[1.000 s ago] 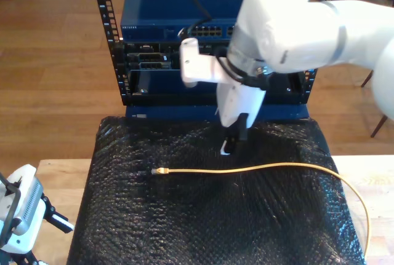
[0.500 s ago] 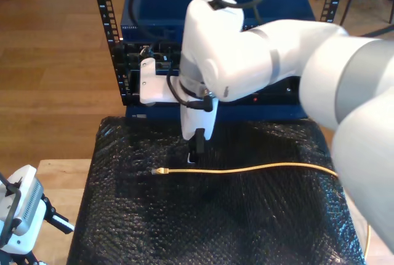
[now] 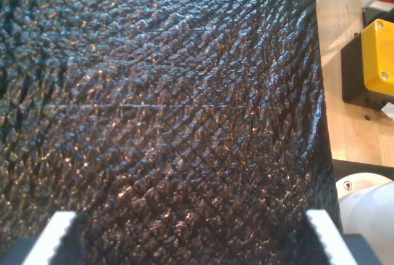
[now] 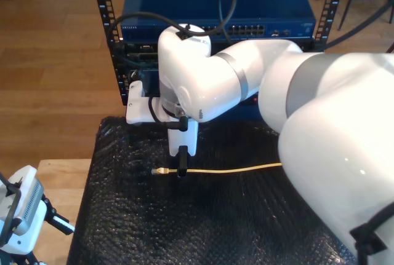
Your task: Grab the cable and plug it in
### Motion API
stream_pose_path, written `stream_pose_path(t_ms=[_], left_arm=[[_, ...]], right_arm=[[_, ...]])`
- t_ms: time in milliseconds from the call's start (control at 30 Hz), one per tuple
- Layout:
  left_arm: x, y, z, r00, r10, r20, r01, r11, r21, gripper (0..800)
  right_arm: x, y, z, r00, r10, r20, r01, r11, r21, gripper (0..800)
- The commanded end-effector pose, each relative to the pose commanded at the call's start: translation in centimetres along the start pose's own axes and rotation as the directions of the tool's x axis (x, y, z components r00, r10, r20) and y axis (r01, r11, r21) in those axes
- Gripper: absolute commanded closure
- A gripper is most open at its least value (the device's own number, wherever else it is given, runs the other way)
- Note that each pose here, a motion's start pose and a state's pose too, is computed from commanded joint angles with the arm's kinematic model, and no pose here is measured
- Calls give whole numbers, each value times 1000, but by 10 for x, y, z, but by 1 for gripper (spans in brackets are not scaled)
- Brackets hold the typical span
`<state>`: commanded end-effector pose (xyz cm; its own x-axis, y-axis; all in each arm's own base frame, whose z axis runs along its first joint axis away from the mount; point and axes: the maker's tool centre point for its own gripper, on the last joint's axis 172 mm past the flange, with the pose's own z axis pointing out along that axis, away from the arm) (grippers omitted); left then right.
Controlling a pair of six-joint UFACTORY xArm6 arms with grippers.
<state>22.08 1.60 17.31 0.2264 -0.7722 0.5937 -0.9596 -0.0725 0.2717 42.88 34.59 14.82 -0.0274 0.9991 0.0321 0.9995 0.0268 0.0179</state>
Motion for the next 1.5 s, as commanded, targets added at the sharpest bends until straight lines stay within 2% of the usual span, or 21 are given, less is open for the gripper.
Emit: stream_pose_path(t_ms=[433, 633, 933, 1500], left_arm=[[-5, -4, 2, 1000, -18, 5, 18, 1000, 3, 0], [-5, -5, 2, 1000, -20, 4, 20, 1000, 1, 0], [-5, -4, 3, 1000, -20, 2, 20, 1000, -1, 0], [-5, -4, 2, 1000, -19, 3, 19, 1000, 0, 0]], right_arm=[[7, 12, 26, 998, 30, 52, -29, 1000, -9, 3], [17, 7, 42, 997, -12, 74, 14, 1000, -21, 4], [23, 8, 48, 997, -3, 75, 5, 1000, -25, 9], [19, 8, 58, 987, -6, 161, 20, 996, -84, 6]])
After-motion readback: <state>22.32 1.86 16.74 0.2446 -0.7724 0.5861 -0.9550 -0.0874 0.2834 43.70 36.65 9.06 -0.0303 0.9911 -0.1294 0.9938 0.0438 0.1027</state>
